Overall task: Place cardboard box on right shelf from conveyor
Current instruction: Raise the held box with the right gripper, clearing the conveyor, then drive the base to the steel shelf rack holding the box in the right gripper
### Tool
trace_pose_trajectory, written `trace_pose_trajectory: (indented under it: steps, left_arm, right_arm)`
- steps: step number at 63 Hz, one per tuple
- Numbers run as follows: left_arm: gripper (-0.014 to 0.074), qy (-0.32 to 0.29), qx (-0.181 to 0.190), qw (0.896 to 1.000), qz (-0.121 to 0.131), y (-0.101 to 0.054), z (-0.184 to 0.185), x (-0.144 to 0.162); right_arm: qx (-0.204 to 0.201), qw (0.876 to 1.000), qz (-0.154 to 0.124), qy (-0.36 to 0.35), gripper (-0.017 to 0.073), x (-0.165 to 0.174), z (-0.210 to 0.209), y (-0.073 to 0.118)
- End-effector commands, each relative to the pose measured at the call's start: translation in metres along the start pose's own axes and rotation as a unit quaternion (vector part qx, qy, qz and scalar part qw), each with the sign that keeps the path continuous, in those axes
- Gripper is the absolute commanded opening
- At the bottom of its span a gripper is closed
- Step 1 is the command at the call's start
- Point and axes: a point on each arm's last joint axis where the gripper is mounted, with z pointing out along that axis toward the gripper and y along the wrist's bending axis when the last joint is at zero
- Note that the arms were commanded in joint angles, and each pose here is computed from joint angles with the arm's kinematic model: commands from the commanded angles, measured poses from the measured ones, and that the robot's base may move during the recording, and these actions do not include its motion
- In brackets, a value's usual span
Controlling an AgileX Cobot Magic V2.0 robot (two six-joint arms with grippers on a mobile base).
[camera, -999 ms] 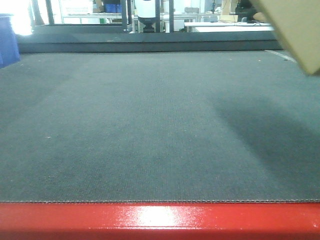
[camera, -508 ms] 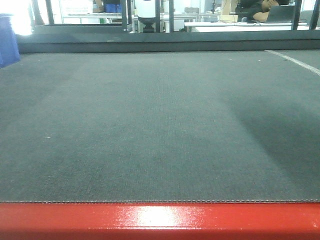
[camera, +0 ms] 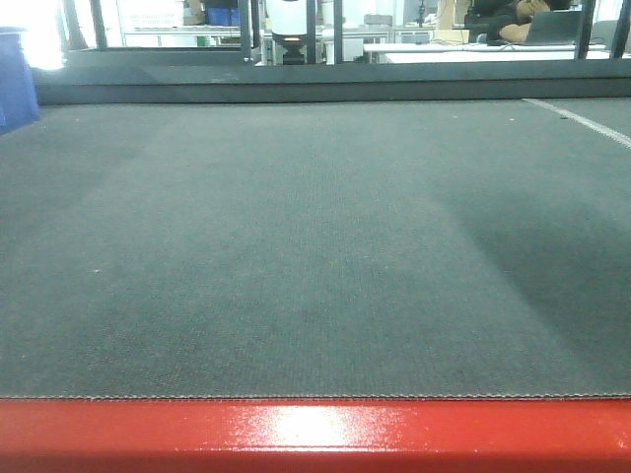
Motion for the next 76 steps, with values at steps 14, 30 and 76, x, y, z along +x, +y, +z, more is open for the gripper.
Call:
trace_pose_trajectory:
  steps: [14,30,76]
  left_arm:
    - [-0.0119,-0.053,0.000,0.999,-0.006,0.0000,-0.0015,-0.0101]
    - [-0.0119,-0.053,0.000,0.999,-0.006,0.0000,-0.0015,-0.0101]
    - [-0.0119,-0.054,-0.020,0.998,-0.004,0.0022,-0.0016,-0.0102]
  right_arm:
    - [-0.004,0.998,-0.006,-0.064,0.0235,-0.0174,-0.0046,0.0014]
    - [-0.004,0.998,-0.006,-0.064,0.0235,-0.0174,-0.0046,0.0014]
    - [-0.004,0.998,-0.006,-0.063,0.0235,-0.0171,-0.0044,0.0014]
